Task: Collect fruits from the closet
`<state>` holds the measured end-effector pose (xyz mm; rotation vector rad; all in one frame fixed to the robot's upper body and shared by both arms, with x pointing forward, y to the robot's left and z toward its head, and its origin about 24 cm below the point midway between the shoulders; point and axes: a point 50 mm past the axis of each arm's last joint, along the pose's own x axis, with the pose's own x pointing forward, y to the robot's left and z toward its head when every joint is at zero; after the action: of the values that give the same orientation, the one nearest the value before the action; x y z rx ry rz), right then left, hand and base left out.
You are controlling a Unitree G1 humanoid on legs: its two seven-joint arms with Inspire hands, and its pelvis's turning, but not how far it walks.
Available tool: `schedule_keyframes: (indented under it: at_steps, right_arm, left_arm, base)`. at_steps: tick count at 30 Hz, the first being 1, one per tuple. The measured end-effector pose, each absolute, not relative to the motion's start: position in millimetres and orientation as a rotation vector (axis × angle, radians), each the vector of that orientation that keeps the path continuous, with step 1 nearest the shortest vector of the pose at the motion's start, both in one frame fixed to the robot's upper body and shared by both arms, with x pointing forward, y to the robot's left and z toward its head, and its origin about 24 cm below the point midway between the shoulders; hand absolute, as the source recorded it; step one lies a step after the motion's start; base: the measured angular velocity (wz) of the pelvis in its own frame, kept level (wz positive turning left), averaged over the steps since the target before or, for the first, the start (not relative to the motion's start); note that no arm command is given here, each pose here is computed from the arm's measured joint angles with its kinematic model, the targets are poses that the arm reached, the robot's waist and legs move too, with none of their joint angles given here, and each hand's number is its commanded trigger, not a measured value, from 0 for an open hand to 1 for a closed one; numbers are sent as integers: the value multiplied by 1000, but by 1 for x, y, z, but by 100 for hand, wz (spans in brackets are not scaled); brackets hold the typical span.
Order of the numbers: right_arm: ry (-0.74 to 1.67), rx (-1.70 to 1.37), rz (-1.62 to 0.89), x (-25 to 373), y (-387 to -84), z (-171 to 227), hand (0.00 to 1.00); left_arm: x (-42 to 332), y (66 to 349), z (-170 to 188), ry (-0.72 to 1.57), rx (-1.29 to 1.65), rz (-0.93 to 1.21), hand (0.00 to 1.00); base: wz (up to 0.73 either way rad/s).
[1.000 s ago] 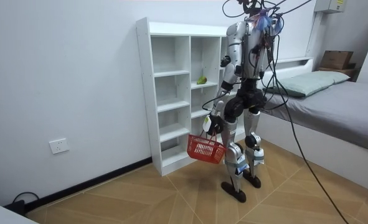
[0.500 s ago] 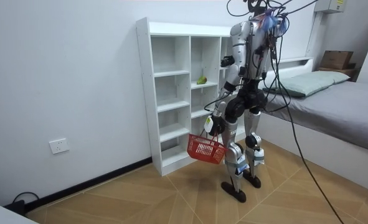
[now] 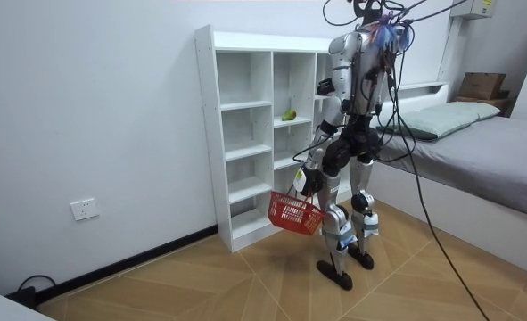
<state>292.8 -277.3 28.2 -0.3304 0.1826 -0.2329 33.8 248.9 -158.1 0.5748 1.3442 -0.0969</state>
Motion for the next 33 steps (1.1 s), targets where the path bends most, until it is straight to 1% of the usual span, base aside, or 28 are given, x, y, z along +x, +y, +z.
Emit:
schedule_keyframes:
  at_steps: [9, 15, 33]
  right_arm:
    - [171, -338, -239, 294, -281, 33, 100]
    - [171, -334, -205, 296, -278, 34, 100]
    - [178, -312, -141, 295, -272, 31, 100]
  left_arm:
    - [36, 252, -157, 1341, 584, -94, 100]
    - [43, 252, -156, 1322, 588, -92, 100]
    - [48, 252, -156, 1310, 589, -89, 100]
  base:
    - [0]
    - [0]
    - [0]
